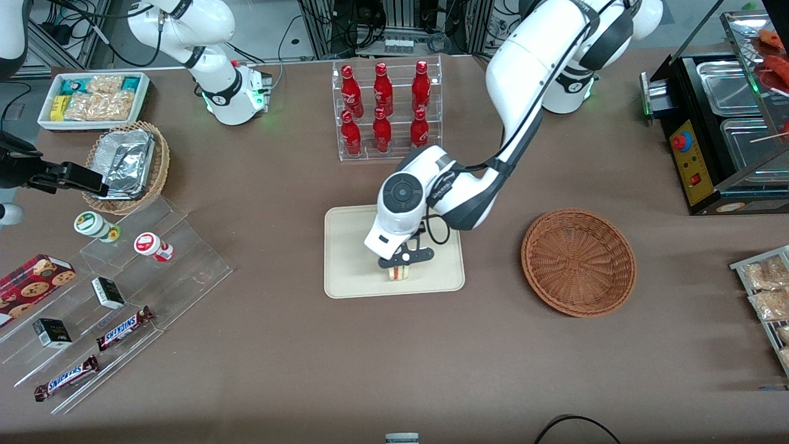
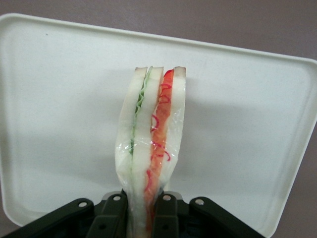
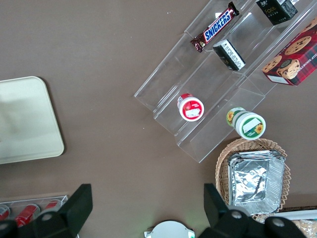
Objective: Place sandwich from basket to tray
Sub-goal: 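Lower the sandwich onto the tray center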
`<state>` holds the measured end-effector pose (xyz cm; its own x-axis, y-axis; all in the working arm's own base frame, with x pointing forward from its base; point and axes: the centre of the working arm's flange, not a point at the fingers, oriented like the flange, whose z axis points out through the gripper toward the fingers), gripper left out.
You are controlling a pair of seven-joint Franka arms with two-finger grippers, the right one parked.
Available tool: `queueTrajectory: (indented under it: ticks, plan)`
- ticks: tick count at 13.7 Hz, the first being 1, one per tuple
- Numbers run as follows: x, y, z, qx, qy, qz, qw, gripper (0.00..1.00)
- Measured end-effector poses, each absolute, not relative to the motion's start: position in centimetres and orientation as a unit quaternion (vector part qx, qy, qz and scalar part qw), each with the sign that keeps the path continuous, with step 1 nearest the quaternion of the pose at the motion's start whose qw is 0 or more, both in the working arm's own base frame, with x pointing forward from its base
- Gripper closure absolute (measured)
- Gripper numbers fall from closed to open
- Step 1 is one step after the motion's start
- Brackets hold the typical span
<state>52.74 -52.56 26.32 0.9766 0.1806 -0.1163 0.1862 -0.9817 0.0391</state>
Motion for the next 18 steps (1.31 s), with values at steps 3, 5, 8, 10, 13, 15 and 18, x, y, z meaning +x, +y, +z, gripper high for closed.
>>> queueTrajectory:
  ticks: [3,5,8,10,13,15,18]
  plan:
    - [52.1,-53.3,25.7,0.994,0.088,-0.058,0.02,0.84]
    - [52.0,-53.2,25.5,0.994,0.087,-0.062,0.014,0.84]
    - [51.7,-53.2,24.8,0.994,0.088,-0.068,0.007,0.84]
    - [51.6,-53.2,24.0,0.993,0.095,-0.072,0.003,0.84]
    - [51.5,-53.1,23.1,0.991,0.109,-0.076,-0.002,0.84]
    - [51.5,-53.1,23.1,0.99,0.117,-0.076,-0.002,0.84]
    - [51.5,-53.2,23.1,0.99,0.118,-0.076,-0.002,0.6]
